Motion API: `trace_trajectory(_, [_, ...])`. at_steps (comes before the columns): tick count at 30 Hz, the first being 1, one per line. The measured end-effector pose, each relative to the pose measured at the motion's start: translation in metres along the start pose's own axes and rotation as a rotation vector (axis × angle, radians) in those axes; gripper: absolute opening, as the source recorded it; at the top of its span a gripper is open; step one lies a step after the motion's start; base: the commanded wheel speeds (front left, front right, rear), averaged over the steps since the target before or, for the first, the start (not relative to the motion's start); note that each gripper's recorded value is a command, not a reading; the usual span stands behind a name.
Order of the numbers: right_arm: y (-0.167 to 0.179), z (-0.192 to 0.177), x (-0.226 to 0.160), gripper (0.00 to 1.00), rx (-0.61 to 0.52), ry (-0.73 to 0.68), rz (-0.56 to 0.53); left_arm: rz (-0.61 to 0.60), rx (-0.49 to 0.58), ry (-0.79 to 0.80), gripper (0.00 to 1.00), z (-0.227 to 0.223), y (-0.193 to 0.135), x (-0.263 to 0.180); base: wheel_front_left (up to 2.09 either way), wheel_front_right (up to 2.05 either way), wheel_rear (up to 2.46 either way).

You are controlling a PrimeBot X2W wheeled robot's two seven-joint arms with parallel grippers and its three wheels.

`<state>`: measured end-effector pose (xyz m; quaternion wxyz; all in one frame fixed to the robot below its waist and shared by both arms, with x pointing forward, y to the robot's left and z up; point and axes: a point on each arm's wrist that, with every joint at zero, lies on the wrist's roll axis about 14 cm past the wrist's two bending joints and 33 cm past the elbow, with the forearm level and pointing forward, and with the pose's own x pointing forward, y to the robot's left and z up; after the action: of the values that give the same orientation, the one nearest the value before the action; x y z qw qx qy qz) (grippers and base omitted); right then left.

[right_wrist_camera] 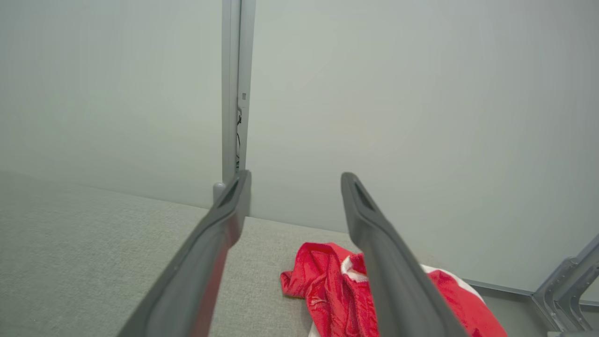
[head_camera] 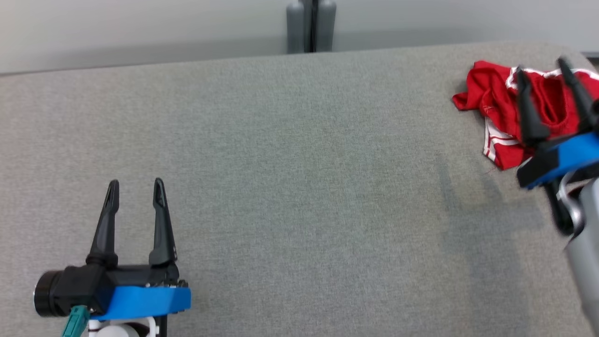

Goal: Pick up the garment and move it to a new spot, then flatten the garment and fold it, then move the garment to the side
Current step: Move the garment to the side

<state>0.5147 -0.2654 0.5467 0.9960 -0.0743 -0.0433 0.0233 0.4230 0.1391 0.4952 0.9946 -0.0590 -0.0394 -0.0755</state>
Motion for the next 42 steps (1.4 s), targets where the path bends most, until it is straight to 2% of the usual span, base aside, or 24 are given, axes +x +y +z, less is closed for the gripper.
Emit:
trace_trajectory(6, [0.045,-0.005,-0.042,1.0,0.106,-0.008,0.051,0.041,0.001,-0.01,1.0,0.013,0.009,-0.028,0.0,0.0,0.0])
trace_trajectory(14, [0.079,-0.027,-0.095,1.0,0.226,0.034,0.051,0.094,0.009,-0.009,1.0,0.017,0.022,-0.054,0.0,0.0,0.0])
trace_trajectory(26, [0.094,-0.025,-0.149,1.0,0.297,0.059,0.004,0.112,0.007,0.012,1.0,0.013,0.026,-0.075,0.0,0.0,0.0])
trace_trajectory(34, [0.096,-0.012,-0.161,1.0,0.282,0.05,0.008,0.113,-0.002,0.012,1.0,0.013,0.026,-0.08,0.0,0.0,0.0])
trace_trajectory(42, [0.095,-0.007,-0.167,1.0,0.322,0.052,0.004,0.107,-0.004,0.002,1.0,0.016,0.025,-0.083,0.0,0.0,0.0])
